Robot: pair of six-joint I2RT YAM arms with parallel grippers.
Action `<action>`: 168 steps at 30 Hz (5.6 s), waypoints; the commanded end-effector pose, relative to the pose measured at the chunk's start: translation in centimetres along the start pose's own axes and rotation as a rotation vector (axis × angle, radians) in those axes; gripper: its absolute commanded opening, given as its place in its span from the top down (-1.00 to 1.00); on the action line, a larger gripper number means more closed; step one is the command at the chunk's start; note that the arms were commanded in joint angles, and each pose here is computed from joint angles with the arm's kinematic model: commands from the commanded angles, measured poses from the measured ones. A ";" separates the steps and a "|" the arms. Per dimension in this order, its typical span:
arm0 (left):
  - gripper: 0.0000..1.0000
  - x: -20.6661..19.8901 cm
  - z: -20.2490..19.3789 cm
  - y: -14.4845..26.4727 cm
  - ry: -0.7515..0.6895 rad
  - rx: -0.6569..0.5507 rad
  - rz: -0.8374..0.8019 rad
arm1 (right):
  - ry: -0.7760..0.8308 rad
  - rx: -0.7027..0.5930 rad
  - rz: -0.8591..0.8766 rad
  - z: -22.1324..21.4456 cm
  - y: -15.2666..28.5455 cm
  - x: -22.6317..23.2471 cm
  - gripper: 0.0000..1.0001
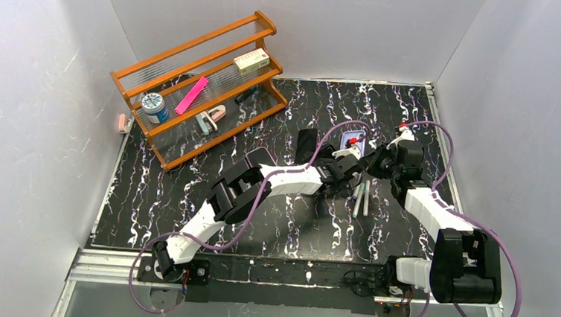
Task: Take the phone out of the phone case
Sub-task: Place the phone at the center of the board, then place the phone case at the center of the board, then pick up the phone at the center of the board.
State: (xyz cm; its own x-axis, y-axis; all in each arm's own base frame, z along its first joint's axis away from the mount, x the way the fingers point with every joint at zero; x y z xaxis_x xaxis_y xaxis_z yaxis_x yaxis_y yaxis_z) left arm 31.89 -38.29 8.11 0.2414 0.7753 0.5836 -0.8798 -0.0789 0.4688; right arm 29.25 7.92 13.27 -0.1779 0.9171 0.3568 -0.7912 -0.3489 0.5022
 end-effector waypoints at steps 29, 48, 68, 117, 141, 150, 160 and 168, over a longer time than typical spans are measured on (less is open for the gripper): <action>-0.96 20.1 -1.4 5.7 0.987 0.001 -0.255 | 0.037 0.113 0.173 4.0 -6.6 0.9 0.97; -0.96 24.5 -8.2 8.3 1.240 0.142 -0.262 | -0.074 0.159 0.212 0.5 -10.1 1.5 0.78; -0.96 20.8 -8.7 5.2 1.274 0.299 -0.246 | 0.075 0.152 0.077 0.0 -6.7 0.5 -0.62; -0.96 11.1 -9.9 -2.7 1.119 0.496 0.187 | 0.267 -0.286 0.029 2.5 3.0 1.6 -0.97; -0.05 11.1 -9.9 0.9 1.254 0.530 -0.024 | 0.231 -0.108 0.396 -2.4 1.9 9.1 -0.90; 0.31 11.9 -9.4 2.9 1.347 0.482 -0.123 | 0.166 0.003 0.539 -6.7 -0.7 14.5 -0.85; 0.36 11.9 -8.8 3.9 1.423 0.462 -0.205 | 0.143 0.113 0.646 -9.6 -3.2 17.5 -0.78; 0.36 12.0 -8.3 4.3 1.446 0.453 -0.247 | 0.124 0.169 0.714 -11.2 -4.5 18.7 -0.51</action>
State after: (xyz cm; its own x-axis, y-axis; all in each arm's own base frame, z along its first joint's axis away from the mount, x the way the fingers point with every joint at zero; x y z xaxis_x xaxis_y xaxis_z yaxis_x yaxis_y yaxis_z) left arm 27.31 -23.57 8.88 -0.4983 0.7491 -0.4364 -0.5613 0.1050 0.8210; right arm 22.13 27.07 7.29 -0.6405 0.5505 0.5355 -0.3814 -0.8332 0.4003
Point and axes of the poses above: each gripper's point midway between its finger pads, its own y axis back along the fingers, its own x axis along the line the jaws close on, z = x × y, the point moved 6 cm from there along y, back along the fingers, and after that the axes turned 13 degrees about y, right-handed, at the moved point
